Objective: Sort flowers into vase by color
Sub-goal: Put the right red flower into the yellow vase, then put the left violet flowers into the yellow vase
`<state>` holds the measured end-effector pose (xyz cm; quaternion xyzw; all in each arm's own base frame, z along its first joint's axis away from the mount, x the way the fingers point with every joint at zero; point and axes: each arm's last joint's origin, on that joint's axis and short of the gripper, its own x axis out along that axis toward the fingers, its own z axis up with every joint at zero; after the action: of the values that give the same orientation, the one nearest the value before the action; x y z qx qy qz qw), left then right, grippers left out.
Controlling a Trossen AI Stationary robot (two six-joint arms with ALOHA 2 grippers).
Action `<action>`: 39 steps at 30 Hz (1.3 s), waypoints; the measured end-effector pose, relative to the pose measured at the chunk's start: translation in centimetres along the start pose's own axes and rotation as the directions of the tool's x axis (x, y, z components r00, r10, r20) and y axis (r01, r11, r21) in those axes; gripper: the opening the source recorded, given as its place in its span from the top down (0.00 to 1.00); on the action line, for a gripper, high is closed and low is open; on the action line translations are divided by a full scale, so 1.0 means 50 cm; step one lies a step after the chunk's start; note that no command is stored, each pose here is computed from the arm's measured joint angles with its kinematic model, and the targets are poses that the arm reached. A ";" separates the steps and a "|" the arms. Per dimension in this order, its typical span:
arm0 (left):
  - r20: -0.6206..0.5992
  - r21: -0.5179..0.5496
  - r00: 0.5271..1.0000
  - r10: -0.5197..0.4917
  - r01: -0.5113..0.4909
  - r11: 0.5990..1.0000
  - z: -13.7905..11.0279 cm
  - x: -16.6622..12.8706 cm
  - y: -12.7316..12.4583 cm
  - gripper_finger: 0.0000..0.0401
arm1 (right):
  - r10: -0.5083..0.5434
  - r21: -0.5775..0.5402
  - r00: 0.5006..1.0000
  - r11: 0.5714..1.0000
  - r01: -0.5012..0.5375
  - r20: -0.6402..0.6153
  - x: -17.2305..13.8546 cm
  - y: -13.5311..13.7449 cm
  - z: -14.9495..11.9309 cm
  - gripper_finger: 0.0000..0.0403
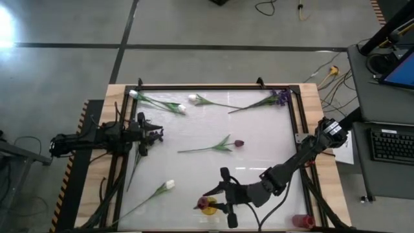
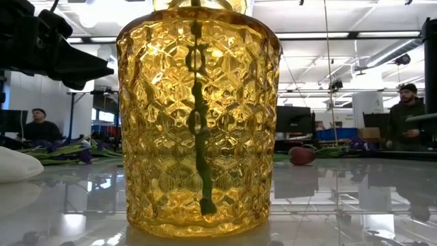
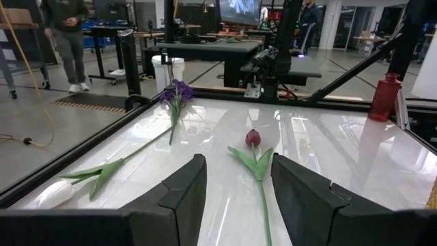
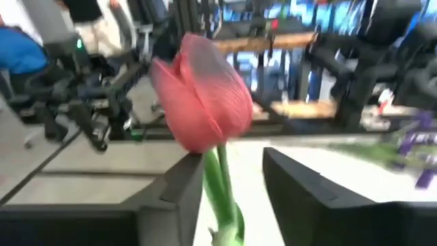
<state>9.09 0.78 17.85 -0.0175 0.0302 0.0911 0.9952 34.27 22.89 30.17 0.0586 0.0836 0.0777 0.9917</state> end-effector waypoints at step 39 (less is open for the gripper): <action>0.009 -0.712 0.982 0.187 -0.125 0.691 0.001 0.000 0.011 0.62 | -0.380 0.026 0.900 0.919 0.394 -0.211 -0.092 -0.029 0.220 0.39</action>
<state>9.02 1.32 17.90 -0.3916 -0.0460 0.1805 0.9011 31.94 19.57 41.46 0.0661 0.1962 -0.1183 0.9712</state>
